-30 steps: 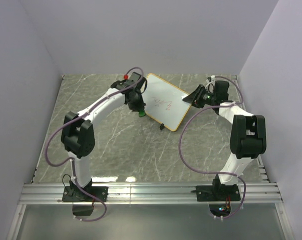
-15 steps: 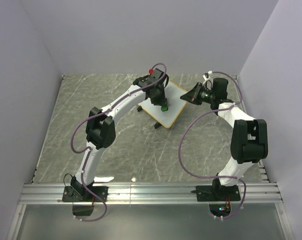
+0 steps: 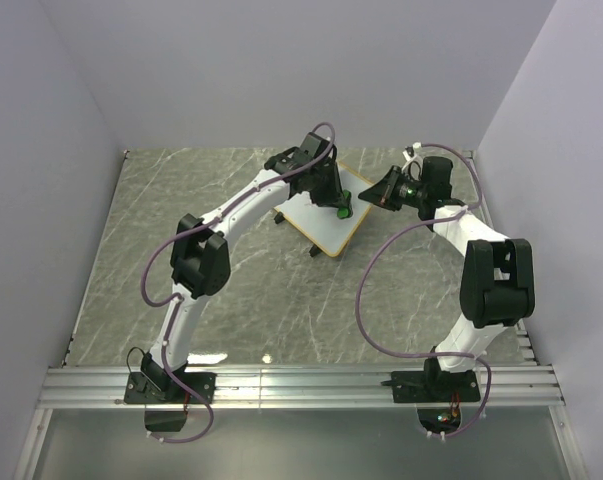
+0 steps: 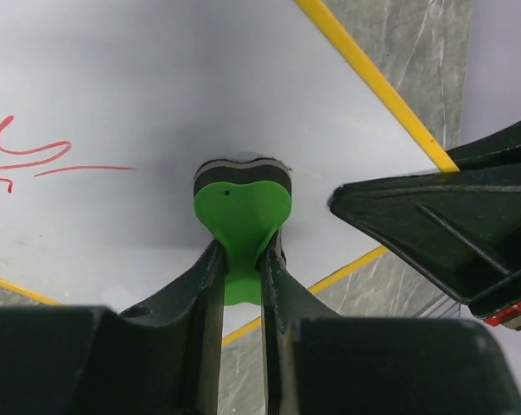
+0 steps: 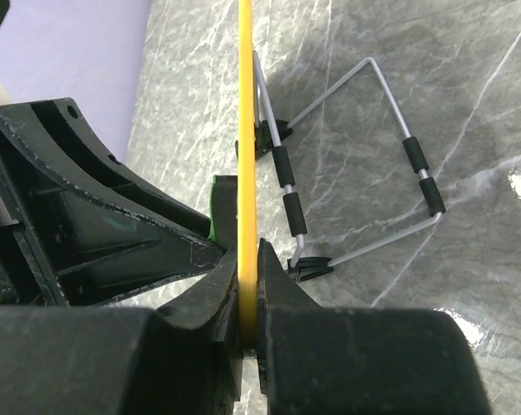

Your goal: Erase the whiteboard

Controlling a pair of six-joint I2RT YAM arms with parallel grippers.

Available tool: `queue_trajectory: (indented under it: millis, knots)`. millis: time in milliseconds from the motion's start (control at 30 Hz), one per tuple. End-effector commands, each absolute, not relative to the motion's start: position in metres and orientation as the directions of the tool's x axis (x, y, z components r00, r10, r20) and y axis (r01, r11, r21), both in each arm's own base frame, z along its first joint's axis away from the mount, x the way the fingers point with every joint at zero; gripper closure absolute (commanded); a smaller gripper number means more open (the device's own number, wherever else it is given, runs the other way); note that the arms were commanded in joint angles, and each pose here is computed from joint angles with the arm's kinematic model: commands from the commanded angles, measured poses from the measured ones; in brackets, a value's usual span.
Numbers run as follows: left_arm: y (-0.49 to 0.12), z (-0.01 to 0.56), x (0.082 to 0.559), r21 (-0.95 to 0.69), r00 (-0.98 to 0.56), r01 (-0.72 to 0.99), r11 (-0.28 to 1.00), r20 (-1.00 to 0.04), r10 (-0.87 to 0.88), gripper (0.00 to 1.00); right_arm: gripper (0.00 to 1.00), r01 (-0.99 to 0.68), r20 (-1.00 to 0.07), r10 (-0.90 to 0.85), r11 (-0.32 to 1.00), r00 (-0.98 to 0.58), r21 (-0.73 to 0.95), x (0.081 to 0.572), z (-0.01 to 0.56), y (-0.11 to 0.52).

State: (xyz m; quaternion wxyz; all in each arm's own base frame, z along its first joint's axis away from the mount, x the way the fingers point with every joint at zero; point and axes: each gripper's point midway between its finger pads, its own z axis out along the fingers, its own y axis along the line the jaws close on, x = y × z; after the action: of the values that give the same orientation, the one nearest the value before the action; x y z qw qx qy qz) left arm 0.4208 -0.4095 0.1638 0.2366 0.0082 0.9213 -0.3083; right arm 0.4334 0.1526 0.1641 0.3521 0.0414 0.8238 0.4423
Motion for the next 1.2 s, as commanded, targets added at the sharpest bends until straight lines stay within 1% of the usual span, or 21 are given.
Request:
queue_trajectory:
  millis: [0, 200, 300, 367, 433, 567, 633, 767, 867, 1000, 1067, 1167]
  knots:
    - [-0.399, 0.125, 0.431, -0.551, -0.906, 0.115, 0.827, -0.399, -0.14, 1.0, 1.0, -0.19, -0.498, 0.326, 0.653, -0.803, 0.733, 0.415, 0.146, 0.159]
    - [-0.339, 0.076, 0.459, -0.454, -0.905, -0.01, 0.891, -0.375, -0.201, 1.0, 1.0, -0.187, -0.498, 0.31, 0.669, -0.81, 0.72, 0.404, 0.149, 0.157]
    - [-0.312, 0.055, 0.468, -0.428, -0.909, -0.069, 0.901, -0.346, -0.233, 1.0, 1.0, -0.185, -0.499, 0.303, 0.677, -0.812, 0.713, 0.399, 0.149, 0.156]
    - [-0.299, 0.046, 0.47, -0.403, -0.911, -0.08, 0.912, -0.342, -0.231, 1.0, 1.0, -0.186, -0.501, 0.3, 0.681, -0.812, 0.709, 0.397, 0.149, 0.155]
    - [-0.297, 0.043, 0.468, -0.382, -0.913, -0.056, 0.922, -0.353, -0.202, 1.0, 1.0, -0.181, -0.497, 0.301, 0.681, -0.814, 0.709, 0.396, 0.147, 0.154]
    - [-0.314, 0.048, 0.448, -0.375, -0.921, 0.02, 0.927, -0.368, -0.129, 1.0, 1.0, -0.18, -0.495, 0.3, 0.681, -0.815, 0.71, 0.398, 0.146, 0.156]
    - [-0.329, 0.063, 0.44, -0.384, -0.912, 0.078, 0.92, -0.401, -0.089, 1.0, 1.0, -0.177, -0.495, 0.304, 0.682, -0.814, 0.71, 0.4, 0.145, 0.156]
    - [-0.374, 0.092, 0.407, -0.424, -0.906, 0.193, 0.885, -0.424, -0.006, 1.0, 1.0, -0.178, -0.497, 0.307, 0.681, -0.811, 0.711, 0.404, 0.145, 0.157]
    - [-0.394, 0.111, 0.387, -0.473, -0.909, 0.221, 0.853, -0.417, 0.005, 1.0, 1.0, -0.181, -0.5, 0.31, 0.678, -0.809, 0.712, 0.404, 0.146, 0.158]
    - [-0.419, 0.139, 0.366, -0.579, -0.915, 0.267, 0.77, -0.404, 0.014, 1.0, 1.0, -0.182, -0.5, 0.313, 0.674, -0.808, 0.716, 0.402, 0.146, 0.158]
    - [-0.426, 0.149, 0.366, -0.597, -0.908, 0.28, 0.751, -0.419, 0.006, 1.0, 1.0, -0.185, -0.504, 0.312, 0.675, -0.805, 0.715, 0.4, 0.146, 0.159]
    - [-0.429, 0.157, 0.373, -0.591, -0.9, 0.283, 0.755, -0.435, -0.003, 1.0, 1.0, -0.184, -0.503, 0.311, 0.675, -0.807, 0.714, 0.396, 0.147, 0.158]
